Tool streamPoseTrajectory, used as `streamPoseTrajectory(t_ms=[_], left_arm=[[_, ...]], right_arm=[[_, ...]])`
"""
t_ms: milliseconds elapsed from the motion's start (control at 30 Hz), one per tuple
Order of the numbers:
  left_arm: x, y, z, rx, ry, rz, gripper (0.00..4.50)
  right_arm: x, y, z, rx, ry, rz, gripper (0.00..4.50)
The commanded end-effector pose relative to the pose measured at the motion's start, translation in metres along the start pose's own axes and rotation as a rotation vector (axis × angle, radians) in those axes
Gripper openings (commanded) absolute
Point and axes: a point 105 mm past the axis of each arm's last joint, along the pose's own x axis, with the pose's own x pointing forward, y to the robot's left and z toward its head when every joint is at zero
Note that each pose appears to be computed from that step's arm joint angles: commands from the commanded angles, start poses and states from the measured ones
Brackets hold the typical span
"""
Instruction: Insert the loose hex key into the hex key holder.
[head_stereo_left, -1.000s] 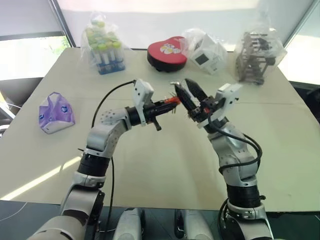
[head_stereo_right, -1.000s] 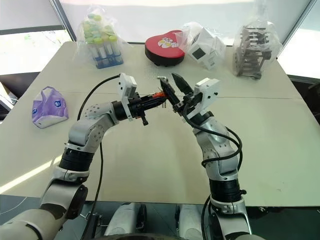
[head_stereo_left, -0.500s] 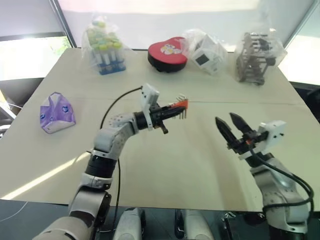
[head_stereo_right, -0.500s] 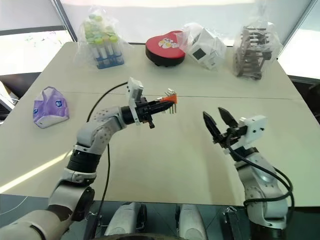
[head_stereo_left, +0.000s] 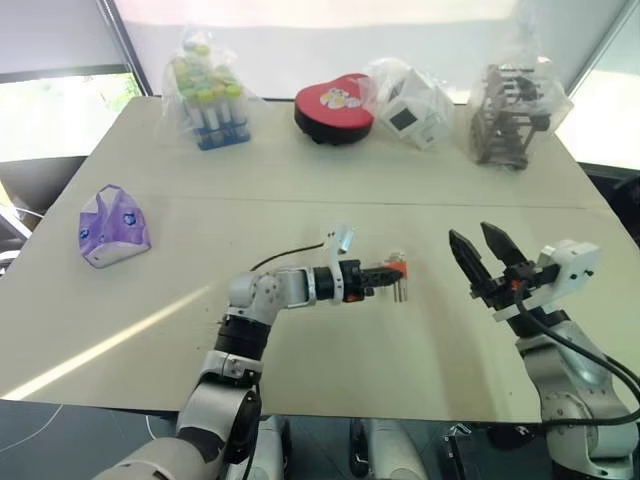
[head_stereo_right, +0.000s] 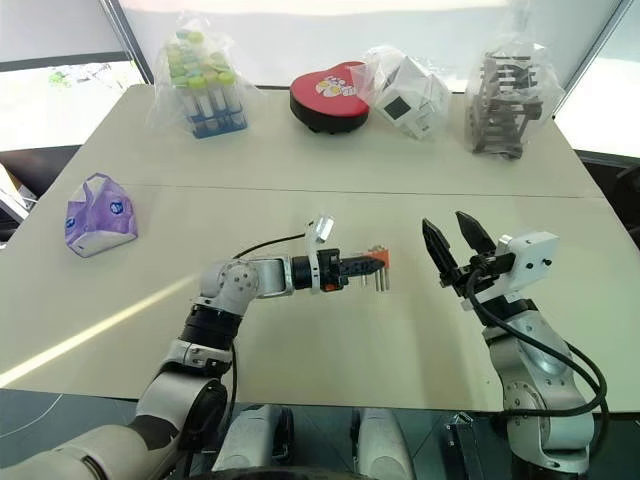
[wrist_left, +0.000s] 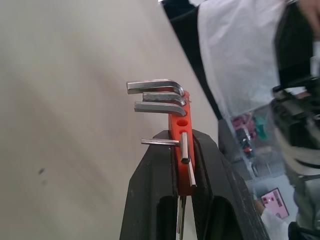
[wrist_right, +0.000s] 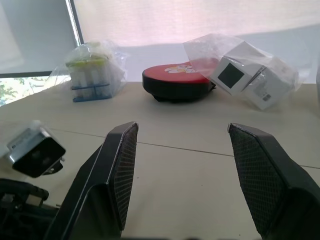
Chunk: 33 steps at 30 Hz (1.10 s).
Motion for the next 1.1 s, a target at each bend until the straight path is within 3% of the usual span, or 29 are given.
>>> streamPoseTrajectory(t_ms=[33,100,133,300,367,400,533,600,700,900,1100], left_arm=[[-0.004,0.005,-0.002,-0.012,0.014,0.034,0.0],[-0.007,0.01,-0.005,-0.024,0.024,0.052,0.0],[-0.008,0.012,-0.006,-0.023,0.028,0.062,0.93],[-0.019,0.018,-0.001,0.004,0.017,0.106,3.39],[-0.023,0.018,0.005,0.104,0.01,0.127,4.38],[-0.025,0.018,0.006,0.145,0.011,0.131,4.45],[-0.036,0.006,0.03,0.581,-0.02,0.154,4.45],[-0.042,-0.002,0.043,0.695,-0.053,0.141,4.45],[-0.056,-0.016,0.061,0.788,-0.087,0.105,4.45],[-0.098,-0.029,0.081,1.004,-0.021,0.092,4.45],[-0.138,-0.032,0.063,1.005,0.147,0.029,4.45]], right_arm=[[0.0,0.008,0.012,-0.034,-0.038,0.026,2.94],[0.001,0.008,0.011,-0.038,-0.034,0.033,2.94],[0.002,0.009,0.011,-0.039,-0.033,0.036,3.02],[0.005,0.009,0.01,-0.045,-0.027,0.058,3.02],[0.006,0.009,0.01,-0.055,-0.015,0.078,3.02],[0.006,0.01,0.009,-0.057,-0.01,0.085,3.02],[0.004,0.008,0.006,-0.124,0.072,0.16,3.02],[0.002,0.006,0.003,-0.162,0.129,0.205,3.02],[-0.004,0.004,0.0,-0.247,0.241,0.299,3.02],[-0.029,-0.001,-0.001,-0.427,0.501,0.523,3.02],[-0.043,-0.012,0.003,-0.574,0.677,0.611,3.02]])
